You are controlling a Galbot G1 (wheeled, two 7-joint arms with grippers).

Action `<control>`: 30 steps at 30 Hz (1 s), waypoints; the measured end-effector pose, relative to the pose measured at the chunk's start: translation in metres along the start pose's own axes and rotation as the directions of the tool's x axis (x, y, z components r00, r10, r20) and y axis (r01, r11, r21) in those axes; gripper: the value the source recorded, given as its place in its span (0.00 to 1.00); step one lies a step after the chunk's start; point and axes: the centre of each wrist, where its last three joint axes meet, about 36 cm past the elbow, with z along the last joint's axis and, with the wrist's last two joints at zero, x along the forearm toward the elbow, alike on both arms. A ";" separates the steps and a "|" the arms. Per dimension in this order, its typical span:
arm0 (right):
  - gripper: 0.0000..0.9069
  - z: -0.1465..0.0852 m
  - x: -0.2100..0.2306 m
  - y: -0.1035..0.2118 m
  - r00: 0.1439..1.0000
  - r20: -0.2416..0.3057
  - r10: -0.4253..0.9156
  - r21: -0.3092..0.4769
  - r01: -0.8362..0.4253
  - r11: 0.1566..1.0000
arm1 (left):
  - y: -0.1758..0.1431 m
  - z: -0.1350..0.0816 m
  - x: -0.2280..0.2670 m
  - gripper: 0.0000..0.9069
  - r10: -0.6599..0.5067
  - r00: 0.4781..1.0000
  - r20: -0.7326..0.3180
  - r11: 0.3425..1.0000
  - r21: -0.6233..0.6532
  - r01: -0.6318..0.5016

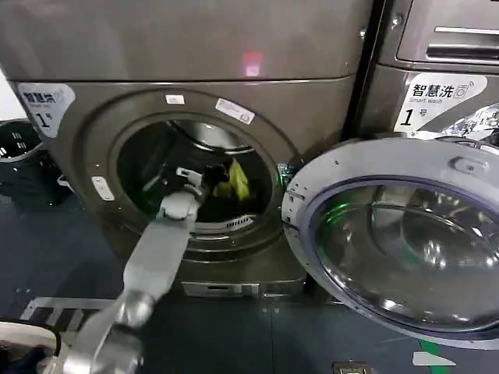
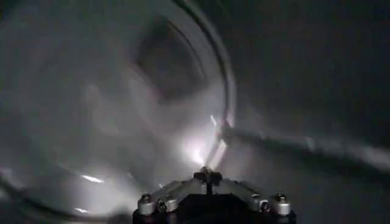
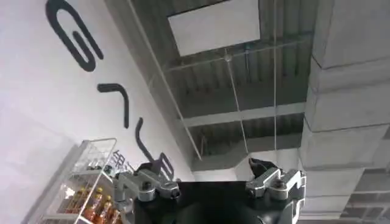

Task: Grasp the clothes from the dryer.

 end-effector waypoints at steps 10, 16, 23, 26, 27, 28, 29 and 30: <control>1.00 -0.001 -0.001 0.000 1.000 0.009 -0.008 0.009 0.008 1.000 | -0.022 -0.005 0.043 0.00 -0.179 0.973 0.147 0.977 0.142 0.159; 1.00 -0.002 -0.001 -0.004 1.000 0.014 -0.001 0.014 0.001 1.000 | -0.028 -0.009 0.045 0.00 -0.221 0.962 0.159 0.968 0.158 0.196; 1.00 -0.004 -0.003 -0.007 1.000 0.017 0.002 0.021 -0.002 1.000 | -0.025 -0.007 0.045 0.00 -0.233 0.961 0.147 0.966 0.147 0.212; 1.00 -0.003 -0.003 -0.007 1.000 0.017 0.003 0.017 -0.003 1.000 | -0.024 -0.006 0.046 0.00 -0.236 0.962 0.141 0.966 0.140 0.216; 1.00 -0.002 -0.002 -0.007 1.000 0.017 0.005 0.016 -0.006 1.000 | -0.023 -0.006 0.047 0.00 -0.235 0.962 0.139 0.967 0.137 0.217; 1.00 -0.001 -0.002 -0.007 1.000 0.016 0.007 0.015 -0.007 1.000 | -0.022 -0.006 0.047 0.00 -0.236 0.962 0.137 0.967 0.136 0.217; 1.00 -0.001 -0.002 -0.007 1.000 0.015 0.008 0.014 -0.008 1.000 | -0.022 -0.006 0.047 0.00 -0.235 0.962 0.136 0.967 0.135 0.217; 1.00 0.000 -0.002 -0.007 1.000 0.015 0.007 0.013 -0.008 1.000 | -0.022 -0.006 0.047 0.00 -0.235 0.963 0.135 0.967 0.133 0.217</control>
